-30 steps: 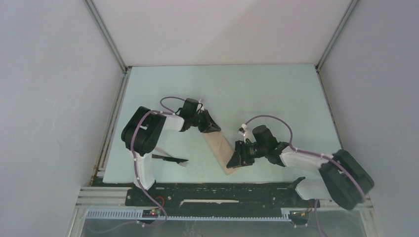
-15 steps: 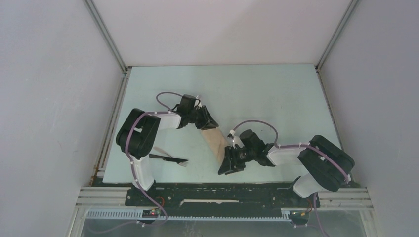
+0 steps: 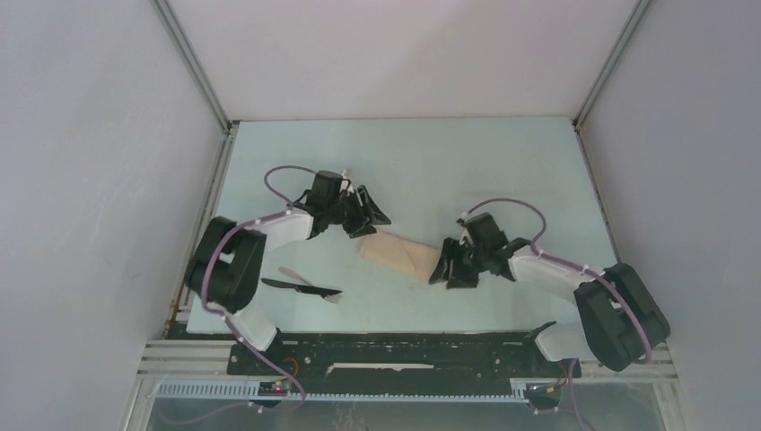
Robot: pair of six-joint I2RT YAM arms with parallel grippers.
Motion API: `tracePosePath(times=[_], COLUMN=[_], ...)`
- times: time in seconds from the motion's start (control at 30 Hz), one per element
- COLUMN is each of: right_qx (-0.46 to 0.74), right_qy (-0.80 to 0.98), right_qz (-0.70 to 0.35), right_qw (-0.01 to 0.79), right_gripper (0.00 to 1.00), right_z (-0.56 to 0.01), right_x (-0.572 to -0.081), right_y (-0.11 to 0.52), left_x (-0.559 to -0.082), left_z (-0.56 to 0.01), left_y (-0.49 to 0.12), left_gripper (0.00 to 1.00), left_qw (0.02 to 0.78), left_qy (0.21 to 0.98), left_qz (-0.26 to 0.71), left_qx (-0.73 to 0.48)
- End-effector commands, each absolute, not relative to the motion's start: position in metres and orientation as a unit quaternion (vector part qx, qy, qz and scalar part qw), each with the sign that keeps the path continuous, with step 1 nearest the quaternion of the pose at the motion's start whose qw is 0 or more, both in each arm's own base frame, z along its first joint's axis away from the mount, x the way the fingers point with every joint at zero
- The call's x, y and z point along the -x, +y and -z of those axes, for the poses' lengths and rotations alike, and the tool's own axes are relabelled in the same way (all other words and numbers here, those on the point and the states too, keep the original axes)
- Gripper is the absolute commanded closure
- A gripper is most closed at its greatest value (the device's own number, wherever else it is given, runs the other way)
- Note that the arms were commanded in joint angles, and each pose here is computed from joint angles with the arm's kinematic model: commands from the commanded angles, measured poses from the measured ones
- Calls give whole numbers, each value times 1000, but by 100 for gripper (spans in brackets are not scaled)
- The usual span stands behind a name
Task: Fold the napkin into a case and place the utensils inside
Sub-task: Rotate the top corner of the smaller-rectangle-folded napkin at the center of the board.
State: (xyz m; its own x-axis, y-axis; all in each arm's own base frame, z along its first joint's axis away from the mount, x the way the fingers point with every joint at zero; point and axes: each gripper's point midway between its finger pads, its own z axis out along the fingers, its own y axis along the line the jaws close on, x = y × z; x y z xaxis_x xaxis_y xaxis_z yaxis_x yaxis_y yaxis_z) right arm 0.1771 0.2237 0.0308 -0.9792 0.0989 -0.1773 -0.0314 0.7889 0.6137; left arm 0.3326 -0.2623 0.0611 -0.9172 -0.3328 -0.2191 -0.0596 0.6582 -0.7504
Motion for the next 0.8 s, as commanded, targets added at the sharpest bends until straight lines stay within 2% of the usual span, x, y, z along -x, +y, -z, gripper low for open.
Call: tracePosePath(times=[0.0, 0.07, 0.17, 0.27, 0.37, 0.53, 0.6, 0.77], right_qx=[-86, -94, -81, -75, -66, -76, -82, -108], right_qy=[965, 957, 953, 953, 948, 915, 903, 882], right_qz=[-176, -159, -150, -149, -216, -344, -389, -442], right_qw=[173, 223, 250, 252, 224, 195, 161, 122], right_gripper=[34, 32, 32, 31, 31, 28, 27, 26], right_z=[-31, -42, -64, -88, -100, -108, -98, -77], right_x=[-235, -281, -334, -352, -325, -253, -223, -193], right_y=[146, 129, 124, 120, 137, 167, 181, 203], left_x=[-327, -322, -322, -318, -325, -354, -365, -367], left_z=[-147, -157, -152, -136, -115, -85, -77, -48], left_y=[-249, -242, -241, -252, -256, -262, -266, -266], left_gripper=[33, 28, 26, 26, 25, 25, 25, 26], left_qw=[266, 278, 271, 229, 220, 198, 196, 162], left_qy=[869, 870, 879, 889, 902, 923, 926, 939], left_qz=[412, 402, 389, 396, 371, 329, 321, 303], left_qx=[64, 59, 48, 25, 5, -9, -10, 14])
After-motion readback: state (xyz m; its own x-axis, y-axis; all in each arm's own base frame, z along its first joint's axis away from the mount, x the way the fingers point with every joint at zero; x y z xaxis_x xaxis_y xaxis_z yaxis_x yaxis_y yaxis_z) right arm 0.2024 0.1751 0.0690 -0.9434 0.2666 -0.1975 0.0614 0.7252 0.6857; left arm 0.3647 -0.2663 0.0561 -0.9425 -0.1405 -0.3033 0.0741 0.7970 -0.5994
